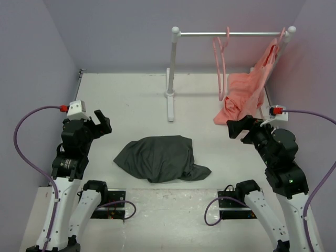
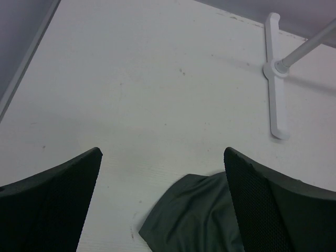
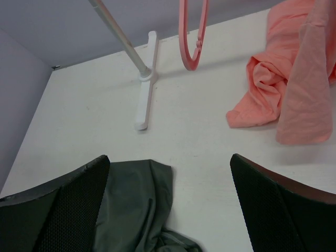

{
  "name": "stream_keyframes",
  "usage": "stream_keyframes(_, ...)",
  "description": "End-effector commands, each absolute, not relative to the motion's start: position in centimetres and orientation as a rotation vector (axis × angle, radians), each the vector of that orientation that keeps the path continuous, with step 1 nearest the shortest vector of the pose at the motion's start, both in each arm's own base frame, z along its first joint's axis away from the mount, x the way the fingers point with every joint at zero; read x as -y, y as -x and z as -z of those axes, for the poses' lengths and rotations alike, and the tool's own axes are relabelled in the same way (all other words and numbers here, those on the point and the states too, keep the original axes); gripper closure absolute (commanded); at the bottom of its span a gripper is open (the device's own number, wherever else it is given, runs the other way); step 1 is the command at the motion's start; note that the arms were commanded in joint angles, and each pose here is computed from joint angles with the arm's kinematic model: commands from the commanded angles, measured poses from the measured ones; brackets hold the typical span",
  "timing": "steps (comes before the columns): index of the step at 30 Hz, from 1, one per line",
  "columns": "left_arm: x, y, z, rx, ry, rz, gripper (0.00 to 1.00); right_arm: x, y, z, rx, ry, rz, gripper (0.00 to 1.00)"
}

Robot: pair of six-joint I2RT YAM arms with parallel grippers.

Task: Place the t-shirt on the hanger
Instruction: Pick up the hanger from the clothesline.

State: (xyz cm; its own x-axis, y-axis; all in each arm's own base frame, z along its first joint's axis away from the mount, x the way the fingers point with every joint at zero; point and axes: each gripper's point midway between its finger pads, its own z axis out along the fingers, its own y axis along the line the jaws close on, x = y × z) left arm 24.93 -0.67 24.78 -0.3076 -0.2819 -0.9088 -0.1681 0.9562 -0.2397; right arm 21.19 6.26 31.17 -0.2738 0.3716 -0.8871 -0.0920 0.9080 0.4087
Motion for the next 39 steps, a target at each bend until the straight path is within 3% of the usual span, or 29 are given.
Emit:
stream_keyframes(1,1.0,-25.4,-25.8,-1.845,0.311,0.142,0.0,-6.6,-21.6,-31.2,-1.789,-0.225,-0.481,0.01)
stream_keyframes(12,1.7,-25.5,-25.7,-1.843,0.279,0.177,0.0,-8.3,-24.0,-31.9,-1.799,-0.214,-0.555,0.01)
stream_keyframes(17,1.9,-25.8,-25.4,-1.85,0.271,0.183,0.0,-9.3,-29.6,-32.4,-1.979,-0.179,-0.443,0.01)
stream_keyframes(24,1.9,-25.5,-25.6,-1.835,0.27,0.187,0.0,-7.5,-38.5,-31.9,-2.075,-0.221,-0.017,0.02)
stream_keyframes(30,2.0,-25.5,-25.5,-1.84,0.263,0.194,0.0,-7.5,-43.4,-31.3,-2.119,-0.136,0.132,0.26)
stream_keyframes(33,2.1,-25.5,-25.6,-1.835,0.26,0.198,0.0,-7.9,-44.8,-30.9,-2.131,-0.108,0.134,0.33)
stream_keyframes(35,2.1,-25.5,-25.6,-1.836,0.258,0.201,0.0,-8.3,-45.2,-30.3,-2.149,-0.095,0.09,0.43)
stream_keyframes(37,2.2,-25.5,-25.5,-1.839,0.255,0.203,0.0,-8.6,-45.6,-29.6,-2.166,-0.088,0.033,0.61)
stream_keyframes(39,2.3,-25.5,-25.5,-1.84,0.251,0.206,0.0,-9.0,-45.7,-29.2,-2.171,-0.093,-0.021,0.67)
